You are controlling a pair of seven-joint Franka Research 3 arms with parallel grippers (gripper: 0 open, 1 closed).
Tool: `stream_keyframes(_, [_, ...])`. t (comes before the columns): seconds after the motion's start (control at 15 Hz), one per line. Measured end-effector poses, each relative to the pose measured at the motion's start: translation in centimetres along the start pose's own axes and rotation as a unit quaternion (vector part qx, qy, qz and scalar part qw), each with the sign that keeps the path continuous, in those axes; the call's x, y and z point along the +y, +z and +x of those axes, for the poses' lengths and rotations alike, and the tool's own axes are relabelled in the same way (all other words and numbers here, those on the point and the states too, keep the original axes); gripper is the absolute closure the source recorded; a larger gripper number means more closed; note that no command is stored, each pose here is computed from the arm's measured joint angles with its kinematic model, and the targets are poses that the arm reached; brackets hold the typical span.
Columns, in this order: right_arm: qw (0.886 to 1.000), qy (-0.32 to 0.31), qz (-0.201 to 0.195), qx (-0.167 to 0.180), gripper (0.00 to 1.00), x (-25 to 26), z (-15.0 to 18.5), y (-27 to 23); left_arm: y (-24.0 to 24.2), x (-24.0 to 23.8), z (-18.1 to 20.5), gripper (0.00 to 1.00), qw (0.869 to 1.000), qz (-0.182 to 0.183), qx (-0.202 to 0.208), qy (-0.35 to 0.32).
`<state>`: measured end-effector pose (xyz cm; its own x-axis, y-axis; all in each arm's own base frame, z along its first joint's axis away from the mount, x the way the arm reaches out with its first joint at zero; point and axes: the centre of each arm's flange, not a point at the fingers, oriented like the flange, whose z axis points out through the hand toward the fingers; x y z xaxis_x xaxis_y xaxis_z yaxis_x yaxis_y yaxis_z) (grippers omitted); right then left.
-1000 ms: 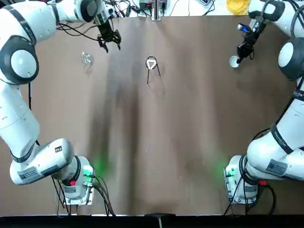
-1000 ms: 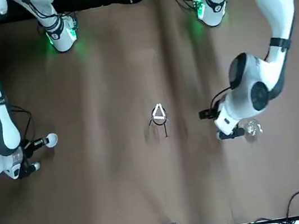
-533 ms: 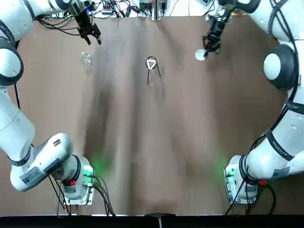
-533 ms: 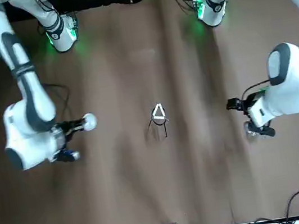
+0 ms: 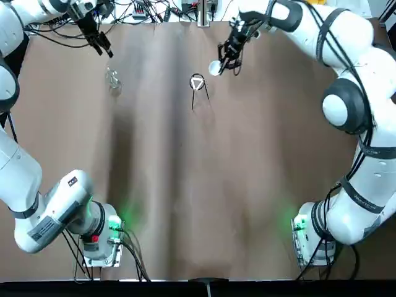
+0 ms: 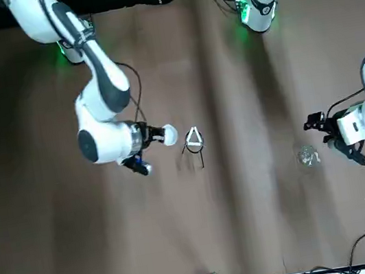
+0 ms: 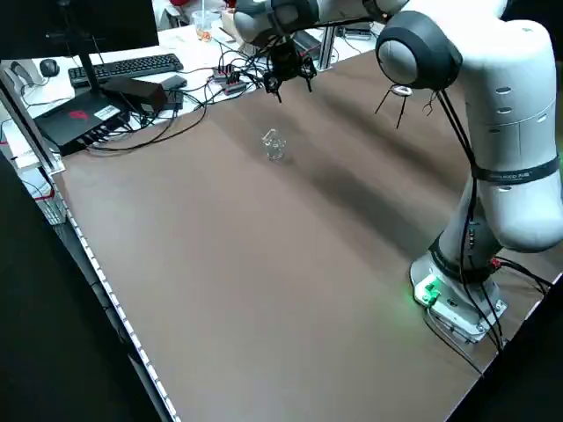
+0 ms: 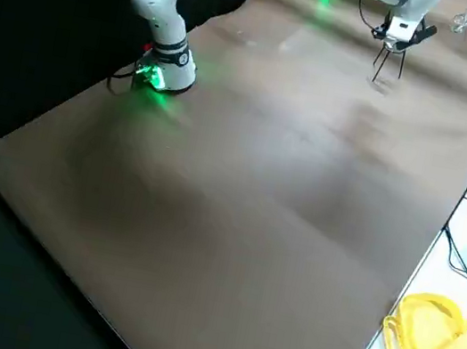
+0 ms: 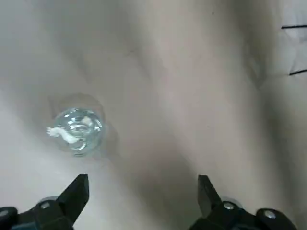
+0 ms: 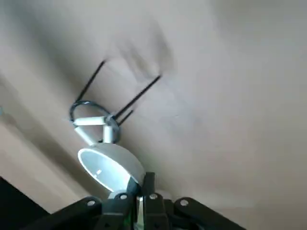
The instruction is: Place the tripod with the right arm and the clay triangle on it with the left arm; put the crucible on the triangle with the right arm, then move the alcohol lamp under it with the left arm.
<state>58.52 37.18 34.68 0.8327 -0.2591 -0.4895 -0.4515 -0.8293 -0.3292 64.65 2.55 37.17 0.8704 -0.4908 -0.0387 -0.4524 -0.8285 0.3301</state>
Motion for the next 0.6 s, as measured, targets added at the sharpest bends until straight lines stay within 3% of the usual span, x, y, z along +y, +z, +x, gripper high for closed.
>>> stream_keyframes(0.2, [1.000,0.002,0.024,0.003,0.94,-2.0,-1.2,3.6,-0.7,-2.3,-1.1,0.00,1.000,0.001,0.014,0.020])
stream_keyframes(0.33, [1.000,0.000,0.026,0.008,0.94,-2.5,-1.5,5.6,-1.2,-3.7,-1.2,0.00,0.997,0.005,0.029,0.071])
stream_keyframes(0.6, [0.999,-0.001,0.033,0.023,0.94,-2.9,-1.3,6.7,0.3,-10.6,-3.9,0.00,0.978,-0.032,0.106,0.178])
